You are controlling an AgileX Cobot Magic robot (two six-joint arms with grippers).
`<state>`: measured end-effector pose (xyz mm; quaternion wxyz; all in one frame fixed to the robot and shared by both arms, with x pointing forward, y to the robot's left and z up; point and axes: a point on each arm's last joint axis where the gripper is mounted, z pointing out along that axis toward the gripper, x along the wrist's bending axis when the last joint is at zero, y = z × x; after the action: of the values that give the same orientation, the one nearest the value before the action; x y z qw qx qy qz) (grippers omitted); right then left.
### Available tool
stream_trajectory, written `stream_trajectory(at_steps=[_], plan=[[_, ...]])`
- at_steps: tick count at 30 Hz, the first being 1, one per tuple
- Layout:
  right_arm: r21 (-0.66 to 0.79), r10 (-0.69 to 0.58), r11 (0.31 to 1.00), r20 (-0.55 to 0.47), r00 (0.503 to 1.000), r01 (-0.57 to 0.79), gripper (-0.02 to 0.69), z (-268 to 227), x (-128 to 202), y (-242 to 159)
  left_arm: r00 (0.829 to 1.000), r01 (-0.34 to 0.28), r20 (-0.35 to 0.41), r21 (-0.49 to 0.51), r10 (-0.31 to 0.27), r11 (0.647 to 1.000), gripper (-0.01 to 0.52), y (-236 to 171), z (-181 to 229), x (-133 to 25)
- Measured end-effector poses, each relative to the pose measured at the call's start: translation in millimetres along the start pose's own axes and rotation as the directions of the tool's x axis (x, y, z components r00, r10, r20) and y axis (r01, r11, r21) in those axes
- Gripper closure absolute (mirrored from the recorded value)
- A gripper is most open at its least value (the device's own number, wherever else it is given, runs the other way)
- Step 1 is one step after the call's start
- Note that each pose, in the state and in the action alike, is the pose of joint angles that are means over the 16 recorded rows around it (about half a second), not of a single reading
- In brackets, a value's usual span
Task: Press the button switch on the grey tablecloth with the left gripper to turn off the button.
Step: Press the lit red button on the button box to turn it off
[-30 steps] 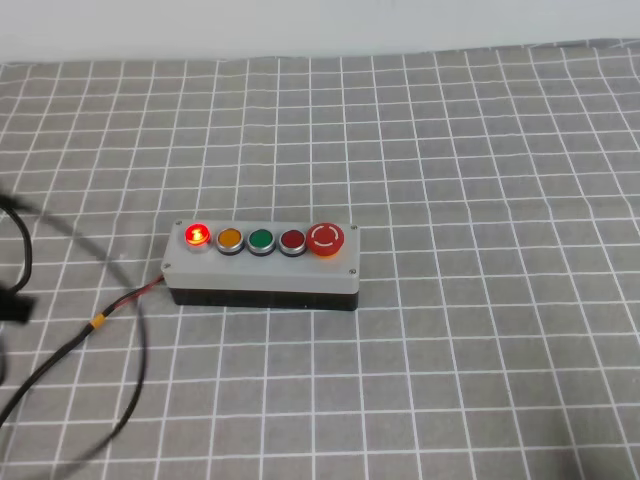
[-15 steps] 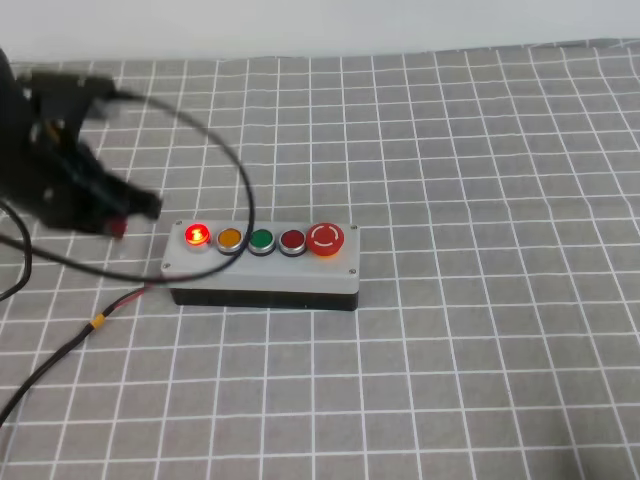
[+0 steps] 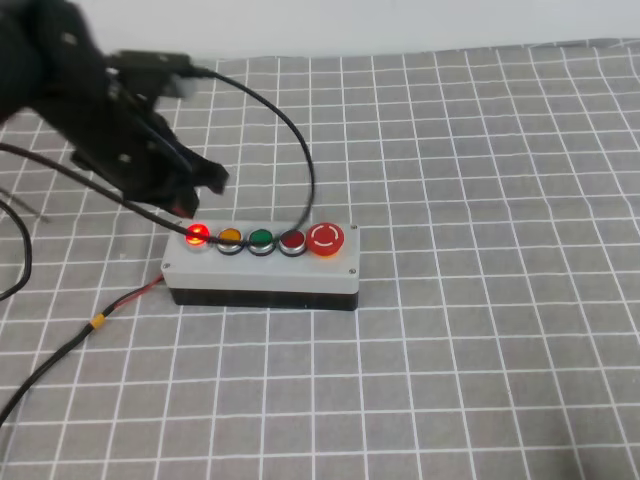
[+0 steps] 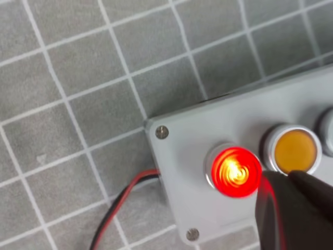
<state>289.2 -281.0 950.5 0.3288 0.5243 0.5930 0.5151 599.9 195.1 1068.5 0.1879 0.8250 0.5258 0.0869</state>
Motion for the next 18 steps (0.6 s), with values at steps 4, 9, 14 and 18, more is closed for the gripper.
stream_trajectory(at_steps=[4,9,14,18], plan=[[0.000,0.000,1.000,0.000,1.000,0.000,0.681,0.0,0.0,0.0,0.999,-0.027,-0.024,0.038,0.028,0.999,0.517,5.0,16.1,-6.7],[0.000,0.000,1.000,0.000,1.000,0.000,0.681,0.0,0.0,0.0,0.996,-0.052,-0.069,0.068,0.057,0.996,0.517,7.9,30.6,-12.1],[0.000,0.000,1.000,0.000,1.000,0.000,0.681,0.0,0.0,0.0,0.993,-0.058,-0.099,0.072,0.065,0.996,0.517,10.5,40.5,-12.3],[0.000,0.000,1.000,0.000,1.000,0.000,0.681,0.0,0.0,0.0,0.991,-0.058,-0.115,0.068,0.066,0.996,0.517,12.5,46.4,-10.3]])
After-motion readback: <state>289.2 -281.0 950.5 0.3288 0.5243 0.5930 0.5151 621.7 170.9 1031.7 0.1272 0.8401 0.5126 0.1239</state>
